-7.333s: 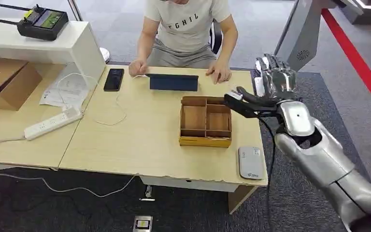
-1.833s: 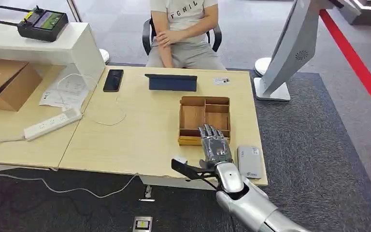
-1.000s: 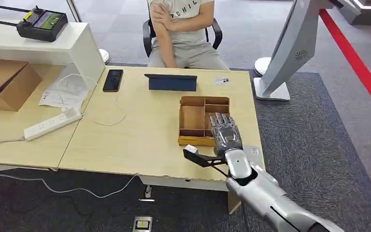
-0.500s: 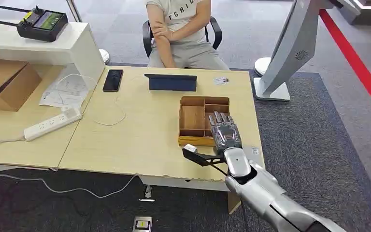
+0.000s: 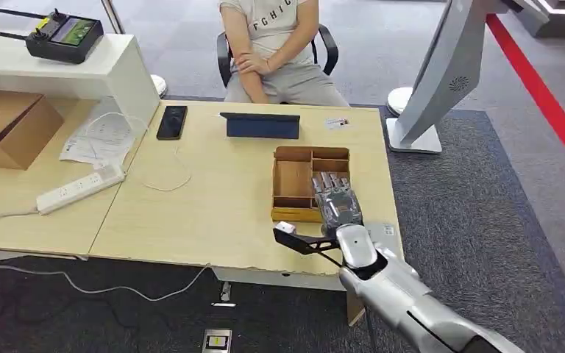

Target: Pass the card to the sensor for recognition and then transmit it.

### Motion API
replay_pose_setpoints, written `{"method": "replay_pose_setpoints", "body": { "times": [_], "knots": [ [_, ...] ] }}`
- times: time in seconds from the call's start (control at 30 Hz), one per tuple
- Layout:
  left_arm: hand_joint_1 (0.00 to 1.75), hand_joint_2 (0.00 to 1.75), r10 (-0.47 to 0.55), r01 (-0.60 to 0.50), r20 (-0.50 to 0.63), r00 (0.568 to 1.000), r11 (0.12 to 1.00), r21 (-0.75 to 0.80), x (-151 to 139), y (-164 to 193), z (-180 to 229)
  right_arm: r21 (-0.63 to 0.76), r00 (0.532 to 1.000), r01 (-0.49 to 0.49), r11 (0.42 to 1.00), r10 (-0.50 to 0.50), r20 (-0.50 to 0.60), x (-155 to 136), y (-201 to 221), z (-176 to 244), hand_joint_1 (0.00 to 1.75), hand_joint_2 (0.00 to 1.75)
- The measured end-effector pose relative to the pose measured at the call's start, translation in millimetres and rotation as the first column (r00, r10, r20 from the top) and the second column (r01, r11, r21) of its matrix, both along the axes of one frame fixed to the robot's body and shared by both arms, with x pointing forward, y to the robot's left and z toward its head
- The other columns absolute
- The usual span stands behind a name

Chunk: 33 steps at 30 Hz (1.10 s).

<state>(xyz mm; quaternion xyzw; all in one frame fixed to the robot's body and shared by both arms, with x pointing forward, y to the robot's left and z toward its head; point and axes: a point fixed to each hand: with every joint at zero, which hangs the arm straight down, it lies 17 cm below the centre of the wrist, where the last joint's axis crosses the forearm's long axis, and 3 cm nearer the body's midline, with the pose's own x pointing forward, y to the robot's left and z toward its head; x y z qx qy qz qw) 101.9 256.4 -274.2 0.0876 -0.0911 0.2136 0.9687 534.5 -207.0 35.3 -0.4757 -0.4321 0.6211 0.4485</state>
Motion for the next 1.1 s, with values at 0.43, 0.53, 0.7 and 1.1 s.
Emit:
{"method": "replay_pose_setpoints", "body": {
  "times": [0.43,0.53,0.7,1.1],
  "knots": [
    [0.00,0.00,0.000,0.003,0.024,1.000,0.994,-0.107,5.5,-9.7,0.0,-0.032,1.000,0.023,0.999,-0.024,-0.016,0.2,-4.6,-2.2,0.00,1.75],
    [0.00,0.00,0.001,0.001,0.021,1.000,0.995,-0.098,4.5,-4.2,-0.6,-0.038,1.000,0.021,0.999,-0.021,-0.014,1.3,-4.5,-0.8,0.00,1.75],
    [0.00,0.00,0.003,-0.001,0.020,1.000,0.996,-0.091,4.2,-1.3,-0.8,-0.042,1.000,0.021,0.999,-0.021,-0.017,2.0,-4.8,-0.2,0.00,1.75],
    [0.00,0.00,0.012,-0.011,0.013,1.000,0.997,-0.078,3.3,2.4,-1.1,-0.042,1.000,0.018,0.999,-0.018,-0.008,5.9,-4.2,5.3,0.00,1.75]
  ]
}}
